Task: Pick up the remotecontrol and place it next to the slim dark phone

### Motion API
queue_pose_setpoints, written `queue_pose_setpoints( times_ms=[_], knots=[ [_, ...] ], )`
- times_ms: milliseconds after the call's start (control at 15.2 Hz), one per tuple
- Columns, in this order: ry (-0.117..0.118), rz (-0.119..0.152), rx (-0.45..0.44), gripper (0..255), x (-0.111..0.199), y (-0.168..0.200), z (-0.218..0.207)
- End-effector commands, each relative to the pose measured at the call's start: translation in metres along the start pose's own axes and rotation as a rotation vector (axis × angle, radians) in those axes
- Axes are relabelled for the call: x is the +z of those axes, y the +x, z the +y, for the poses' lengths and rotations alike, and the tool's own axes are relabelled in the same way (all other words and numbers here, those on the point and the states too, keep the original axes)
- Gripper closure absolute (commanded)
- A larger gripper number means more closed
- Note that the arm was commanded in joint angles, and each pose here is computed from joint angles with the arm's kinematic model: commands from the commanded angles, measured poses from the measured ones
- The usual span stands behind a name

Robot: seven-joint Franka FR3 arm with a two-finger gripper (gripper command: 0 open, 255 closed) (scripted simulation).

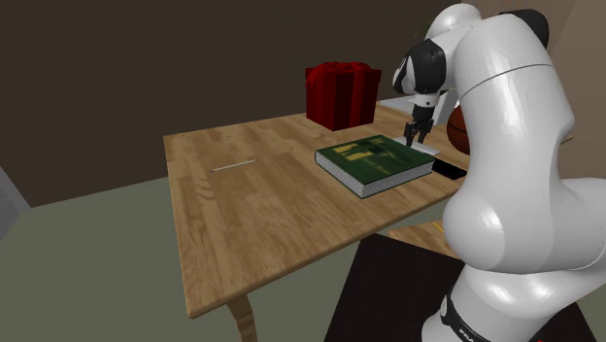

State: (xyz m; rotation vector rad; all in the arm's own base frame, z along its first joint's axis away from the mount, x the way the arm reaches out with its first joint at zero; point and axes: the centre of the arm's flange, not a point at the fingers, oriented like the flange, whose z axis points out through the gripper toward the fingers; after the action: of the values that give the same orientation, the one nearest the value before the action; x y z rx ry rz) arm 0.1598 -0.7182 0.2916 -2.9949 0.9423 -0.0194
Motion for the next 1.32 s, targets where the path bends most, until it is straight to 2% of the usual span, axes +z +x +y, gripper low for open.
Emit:
queue_pose_setpoints(
  times_ms=[0,66,132,462,726,1254],
  knots=[
    [0.002,-0.003,0.000,255,0.003,-0.001,0.000],
    [0.002,-0.003,0.000,255,0.003,-0.001,0.000],
    [0.002,-0.004,0.000,0,0.003,-0.001,0.000],
    [0.002,-0.003,0.000,0,0.003,-0.001,0.000],
    [0.002,-0.003,0.000,0,-0.047,0.000,0.000],
    [0.002,-0.003,0.000,0,-0.047,0.000,0.000]
  ],
)
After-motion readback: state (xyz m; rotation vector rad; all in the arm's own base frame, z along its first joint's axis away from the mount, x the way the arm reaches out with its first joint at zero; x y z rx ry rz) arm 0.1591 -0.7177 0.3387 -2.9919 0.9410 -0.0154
